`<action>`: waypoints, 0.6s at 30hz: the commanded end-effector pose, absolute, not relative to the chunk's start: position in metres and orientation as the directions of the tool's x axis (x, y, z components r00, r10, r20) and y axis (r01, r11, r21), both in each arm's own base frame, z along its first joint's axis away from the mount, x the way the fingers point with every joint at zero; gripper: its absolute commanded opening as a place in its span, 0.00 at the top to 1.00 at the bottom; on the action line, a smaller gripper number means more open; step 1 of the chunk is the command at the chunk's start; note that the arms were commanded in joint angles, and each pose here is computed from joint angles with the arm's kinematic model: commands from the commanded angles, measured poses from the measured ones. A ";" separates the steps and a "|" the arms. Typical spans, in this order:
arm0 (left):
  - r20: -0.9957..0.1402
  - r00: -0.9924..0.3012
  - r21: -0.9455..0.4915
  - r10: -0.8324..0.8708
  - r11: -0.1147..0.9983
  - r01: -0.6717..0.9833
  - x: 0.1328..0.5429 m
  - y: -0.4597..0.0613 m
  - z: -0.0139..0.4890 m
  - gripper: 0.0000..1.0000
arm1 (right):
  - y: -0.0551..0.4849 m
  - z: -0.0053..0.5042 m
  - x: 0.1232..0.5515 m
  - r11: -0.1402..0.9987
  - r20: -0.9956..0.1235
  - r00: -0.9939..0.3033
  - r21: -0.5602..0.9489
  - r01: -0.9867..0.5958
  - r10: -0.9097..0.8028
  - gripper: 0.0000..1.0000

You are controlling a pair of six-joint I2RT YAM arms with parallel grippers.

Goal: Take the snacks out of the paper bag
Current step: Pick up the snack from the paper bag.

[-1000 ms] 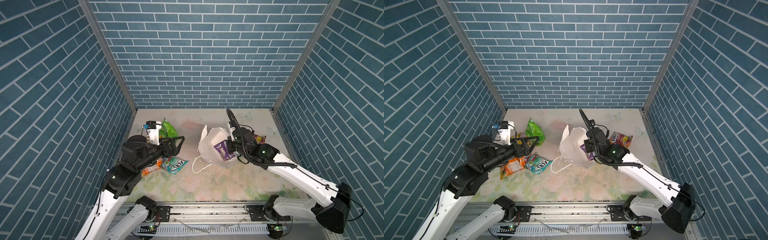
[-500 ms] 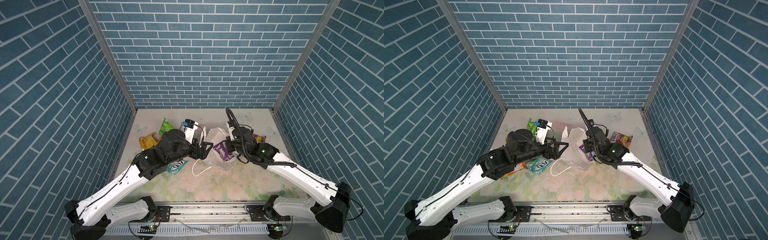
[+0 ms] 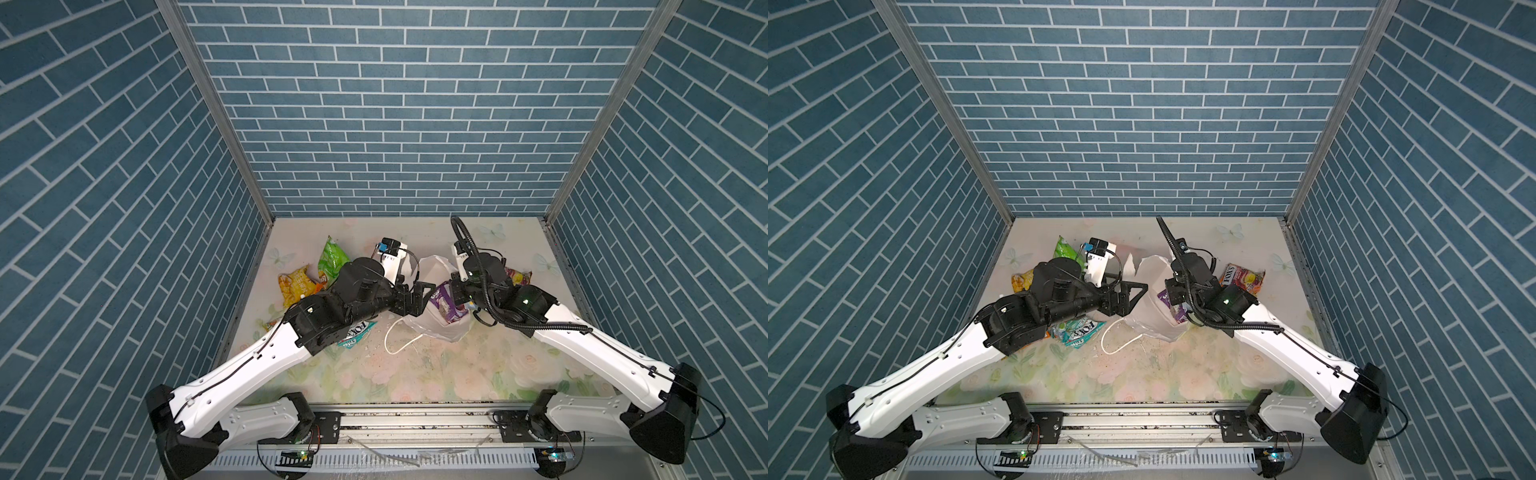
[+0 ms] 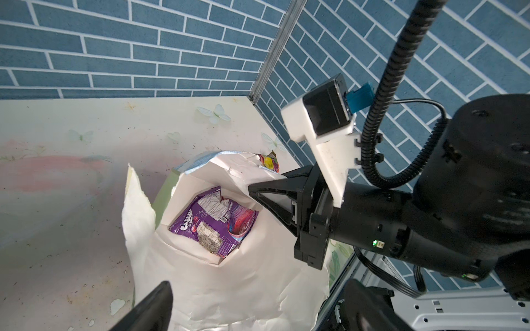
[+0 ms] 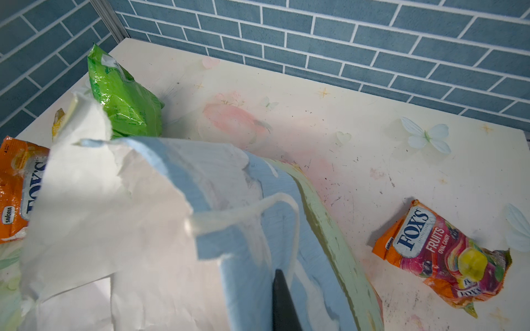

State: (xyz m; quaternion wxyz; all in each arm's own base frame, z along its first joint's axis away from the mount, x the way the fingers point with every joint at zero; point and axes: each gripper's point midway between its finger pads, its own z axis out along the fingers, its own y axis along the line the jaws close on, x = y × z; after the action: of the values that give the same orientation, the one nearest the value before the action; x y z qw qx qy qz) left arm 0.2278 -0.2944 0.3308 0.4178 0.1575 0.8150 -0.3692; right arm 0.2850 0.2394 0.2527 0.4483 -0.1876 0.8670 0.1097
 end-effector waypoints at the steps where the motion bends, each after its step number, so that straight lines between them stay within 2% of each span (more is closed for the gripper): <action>1: -0.799 -0.598 -0.473 -0.061 0.678 0.563 0.231 -0.300 0.326 0.06 | 0.241 0.270 0.287 0.908 -0.839 -0.512 0.056 -0.416 -0.183 1.00; 3: -0.795 -0.604 -0.476 -0.060 0.678 0.560 0.233 -0.303 0.321 0.06 | 0.242 0.270 0.286 0.907 -0.837 -0.520 0.073 -0.415 -0.171 1.00; 5: -0.787 -0.614 -0.486 -0.060 0.673 0.557 0.234 -0.307 0.315 0.19 | 0.244 0.268 0.284 0.904 -0.831 -0.530 0.085 -0.419 -0.167 1.00; 6: -0.782 -0.620 -0.491 -0.057 0.669 0.558 0.235 -0.310 0.311 0.21 | 0.243 0.267 0.284 0.905 -0.828 -0.535 0.087 -0.415 -0.166 1.00; 10: -0.761 -0.645 -0.526 -0.062 0.641 0.559 0.237 -0.324 0.300 0.22 | 0.240 0.268 0.282 0.911 -0.827 -0.542 0.095 -0.401 -0.153 1.00; 18: -0.735 -0.676 -0.546 -0.051 0.634 0.547 0.245 -0.342 0.277 0.31 | 0.239 0.270 0.282 0.913 -0.825 -0.550 0.118 -0.391 -0.129 1.00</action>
State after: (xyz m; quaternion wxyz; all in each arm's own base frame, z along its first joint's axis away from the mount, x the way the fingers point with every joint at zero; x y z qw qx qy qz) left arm 0.2445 -0.3338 0.2738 0.3699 0.1490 0.8325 -0.3847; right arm 0.2818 0.2404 0.2497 0.4374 -0.1754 0.8735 0.1226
